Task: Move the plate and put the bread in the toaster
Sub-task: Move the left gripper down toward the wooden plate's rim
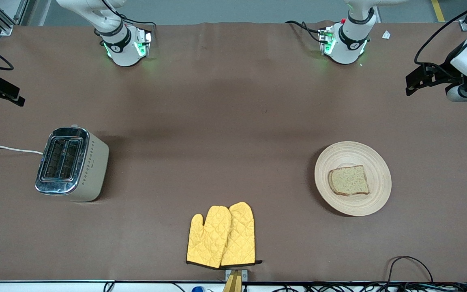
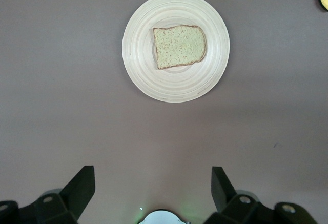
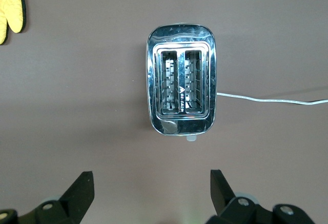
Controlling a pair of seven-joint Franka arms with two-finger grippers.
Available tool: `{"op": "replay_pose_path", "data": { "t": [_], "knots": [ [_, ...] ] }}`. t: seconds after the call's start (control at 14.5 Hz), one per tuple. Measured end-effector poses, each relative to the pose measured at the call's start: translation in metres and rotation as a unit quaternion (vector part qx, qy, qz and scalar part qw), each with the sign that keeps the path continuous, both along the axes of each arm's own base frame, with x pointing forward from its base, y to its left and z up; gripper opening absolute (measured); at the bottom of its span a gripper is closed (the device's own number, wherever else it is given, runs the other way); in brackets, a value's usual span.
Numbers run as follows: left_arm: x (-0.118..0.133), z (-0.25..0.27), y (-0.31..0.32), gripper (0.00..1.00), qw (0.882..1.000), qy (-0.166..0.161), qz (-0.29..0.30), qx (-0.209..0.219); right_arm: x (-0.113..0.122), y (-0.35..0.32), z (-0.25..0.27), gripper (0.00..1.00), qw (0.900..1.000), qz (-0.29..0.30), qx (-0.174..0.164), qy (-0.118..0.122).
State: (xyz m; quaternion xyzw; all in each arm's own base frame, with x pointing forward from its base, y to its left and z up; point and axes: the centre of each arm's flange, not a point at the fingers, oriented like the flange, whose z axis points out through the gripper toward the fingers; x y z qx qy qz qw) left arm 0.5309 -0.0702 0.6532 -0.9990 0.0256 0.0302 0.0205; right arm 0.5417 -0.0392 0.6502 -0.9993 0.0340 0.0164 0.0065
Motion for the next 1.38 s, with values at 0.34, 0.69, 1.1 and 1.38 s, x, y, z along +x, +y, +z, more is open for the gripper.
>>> {"op": "replay_pose_path", "data": {
  "t": [0.34, 0.69, 1.1, 1.38],
  "knots": [
    [0.001, -0.001, 0.002, 1.0, 1.0, 0.001, 0.002, 0.0, 0.0, 0.0, 0.0, 1.0, 1.0, 0.0, 0.0, 0.0],
    [0.028, -0.029, 0.019, 1.0, 0.999, 0.004, 0.021, -0.025, 0.0, 0.0, 0.0, 1.0, 1.0, 0.0, 0.0, 0.0],
    [0.083, -0.111, 0.11, 1.0, 0.994, 0.012, 0.058, -0.096, 0.0, 0.0, 0.0, 1.0, 1.0, 0.0, 0.0, 0.0],
    [0.105, -0.177, 0.17, 1.0, 0.988, 0.004, 0.044, -0.145, 0.0, 0.0, 0.0, 1.0, 1.0, 0.0, 0.0, 0.0]
  ]
}}
